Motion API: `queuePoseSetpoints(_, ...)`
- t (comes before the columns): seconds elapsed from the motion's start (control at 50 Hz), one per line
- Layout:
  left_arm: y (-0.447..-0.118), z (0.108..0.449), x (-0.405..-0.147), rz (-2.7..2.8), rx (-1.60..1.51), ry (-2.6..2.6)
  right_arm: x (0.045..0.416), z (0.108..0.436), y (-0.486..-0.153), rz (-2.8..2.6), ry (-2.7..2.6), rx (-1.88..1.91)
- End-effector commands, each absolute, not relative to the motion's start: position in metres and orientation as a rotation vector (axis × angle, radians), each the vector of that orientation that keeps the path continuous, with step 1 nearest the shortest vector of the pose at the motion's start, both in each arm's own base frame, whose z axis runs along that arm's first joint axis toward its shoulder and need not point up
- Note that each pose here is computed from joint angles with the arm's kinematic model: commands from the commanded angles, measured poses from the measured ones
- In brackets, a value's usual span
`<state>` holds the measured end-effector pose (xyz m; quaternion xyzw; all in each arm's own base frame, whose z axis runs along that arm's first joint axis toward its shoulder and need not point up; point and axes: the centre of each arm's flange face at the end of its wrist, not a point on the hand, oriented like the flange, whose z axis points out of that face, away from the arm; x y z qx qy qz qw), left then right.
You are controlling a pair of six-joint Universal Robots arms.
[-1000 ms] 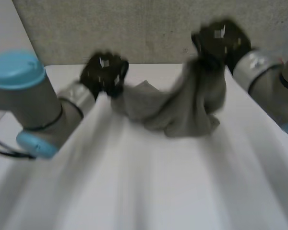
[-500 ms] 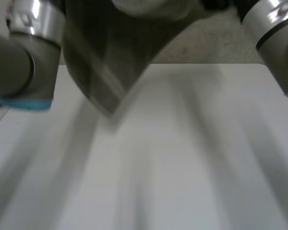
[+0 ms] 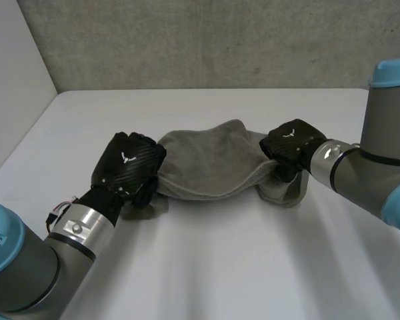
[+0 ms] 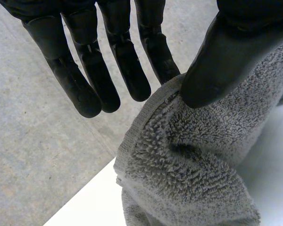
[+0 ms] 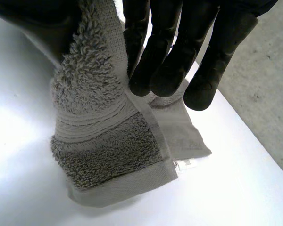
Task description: Fold the towel.
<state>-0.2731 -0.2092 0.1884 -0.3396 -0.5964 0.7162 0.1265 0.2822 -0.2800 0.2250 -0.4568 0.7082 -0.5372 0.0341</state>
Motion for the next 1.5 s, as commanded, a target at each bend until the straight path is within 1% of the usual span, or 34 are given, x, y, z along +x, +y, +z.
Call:
queuePoseSetpoints(0.02, -0.189, 0.192, -0.289, 2.030, -1.042, -1.680, 0.272, 0.223, -0.267, -1.648, 2.220, -1.337)
queuePoseSetpoints(0.04, -0.189, 0.192, -0.289, 2.030, -1.042, -1.680, 0.272, 0.223, -0.267, -1.648, 2.220, -1.337)
queuePoseSetpoints(0.08, -0.176, 0.189, -0.295, 1.983, -1.078, -1.669, 0.265, 0.214, -0.264, -1.628, 2.272, -1.337)
queuePoseSetpoints(0.16, -0.168, 0.187, -0.298, 1.945, -1.109, -1.674, 0.256, 0.204, -0.263, -1.612, 2.310, -1.336)
queuePoseSetpoints(0.26, -0.173, 0.192, -0.300, 1.950, -1.109, -1.669, 0.252, 0.199, -0.266, -1.641, 2.307, -1.331)
queuePoseSetpoints(0.28, -0.180, 0.199, -0.301, 1.978, -1.095, -1.658, 0.251, 0.199, -0.268, -1.651, 2.306, -1.330)
queuePoseSetpoints(0.3, -0.180, 0.199, -0.301, 1.978, -1.095, -1.658, 0.251, 0.199, -0.268, -1.651, 2.305, -1.330)
queuePoseSetpoints(0.34, -0.196, 0.212, -0.301, 2.041, -1.061, -1.642, 0.250, 0.201, -0.271, -1.665, 2.304, -1.326)
queuePoseSetpoints(0.36, -0.196, 0.212, -0.301, 2.041, -1.061, -1.642, 0.250, 0.201, -0.271, -1.665, 2.304, -1.326)
queuePoseSetpoints(0.4, -0.220, 0.225, -0.293, 2.117, -1.005, -1.646, 0.253, 0.202, -0.269, -1.670, 2.294, -1.332)
queuePoseSetpoints(0.42, -0.220, 0.225, -0.293, 2.117, -1.005, -1.647, 0.253, 0.202, -0.269, -1.670, 2.294, -1.332)
queuePoseSetpoints(0.44, -0.233, 0.230, -0.287, 2.153, -0.977, -1.661, 0.253, 0.202, -0.269, -1.669, 2.291, -1.335)
queuePoseSetpoints(0.46, -0.233, 0.230, -0.287, 2.154, -0.977, -1.661, 0.253, 0.202, -0.269, -1.669, 2.291, -1.335)
queuePoseSetpoints(0.5, -0.253, 0.233, -0.282, 2.185, -0.957, -1.675, 0.254, 0.201, -0.268, -1.664, 2.291, -1.337)
queuePoseSetpoints(0.52, -0.253, 0.233, -0.282, 2.185, -0.957, -1.675, 0.254, 0.201, -0.268, -1.664, 2.291, -1.337)
queuePoseSetpoints(0.56, -0.267, 0.220, -0.288, 2.124, -0.996, -1.703, 0.254, 0.199, -0.268, -1.656, 2.297, -1.338)
queuePoseSetpoints(0.62, -0.271, 0.213, -0.293, 2.072, -1.027, -1.712, 0.254, 0.198, -0.268, -1.654, 2.297, -1.339)
queuePoseSetpoints(0.66, -0.276, 0.193, -0.301, 1.925, -1.093, -1.767, 0.254, 0.196, -0.268, -1.645, 2.301, -1.341)
queuePoseSetpoints(0.68, -0.277, 0.193, -0.301, 1.924, -1.094, -1.767, 0.254, 0.196, -0.268, -1.645, 2.301, -1.341)
queuePoseSetpoints(0.72, -0.280, 0.173, -0.306, 1.778, -1.167, -1.846, 0.254, 0.193, -0.267, -1.635, 2.306, -1.342)
queuePoseSetpoints(0.74, -0.280, 0.173, -0.306, 1.778, -1.167, -1.847, 0.254, 0.193, -0.267, -1.635, 2.306, -1.342)
queuePoseSetpoints(0.8, -0.287, 0.157, -0.311, 1.675, -1.313, -1.913, 0.254, 0.190, -0.267, -1.622, 2.310, -1.347)
queuePoseSetpoints(0.86, -0.290, 0.154, -0.314, 1.662, -1.344, -1.916, 0.254, 0.189, -0.267, -1.620, 2.311, -1.347)
queuePoseSetpoints(0.9, -0.294, 0.152, -0.322, 1.663, -1.380, -1.894, 0.255, 0.187, -0.267, -1.615, 2.311, -1.349)
queuePoseSetpoints(1.0, -0.297, 0.150, -0.335, 1.658, -1.401, -1.863, 0.254, 0.185, -0.268, -1.603, 2.319, -1.350)
queuePoseSetpoints(1.18, -0.294, 0.148, -0.334, 1.562, -1.416, -1.916, 0.254, 0.184, -0.268, -1.604, 2.315, -1.371)
queuePoseSetpoints(1.32, -0.280, 0.159, -0.335, 1.531, -1.429, -1.897, 0.254, 0.185, -0.270, -1.613, 2.314, -1.384)
queuePoseSetpoints(1.48, -0.267, 0.181, -0.324, 1.522, -1.417, -1.834, 0.252, 0.190, -0.270, -1.626, 2.310, -1.376)
queuePoseSetpoints(1.5, -0.268, 0.185, -0.318, 1.535, -1.406, -1.846, 0.252, 0.190, -0.269, -1.623, 2.310, -1.375)
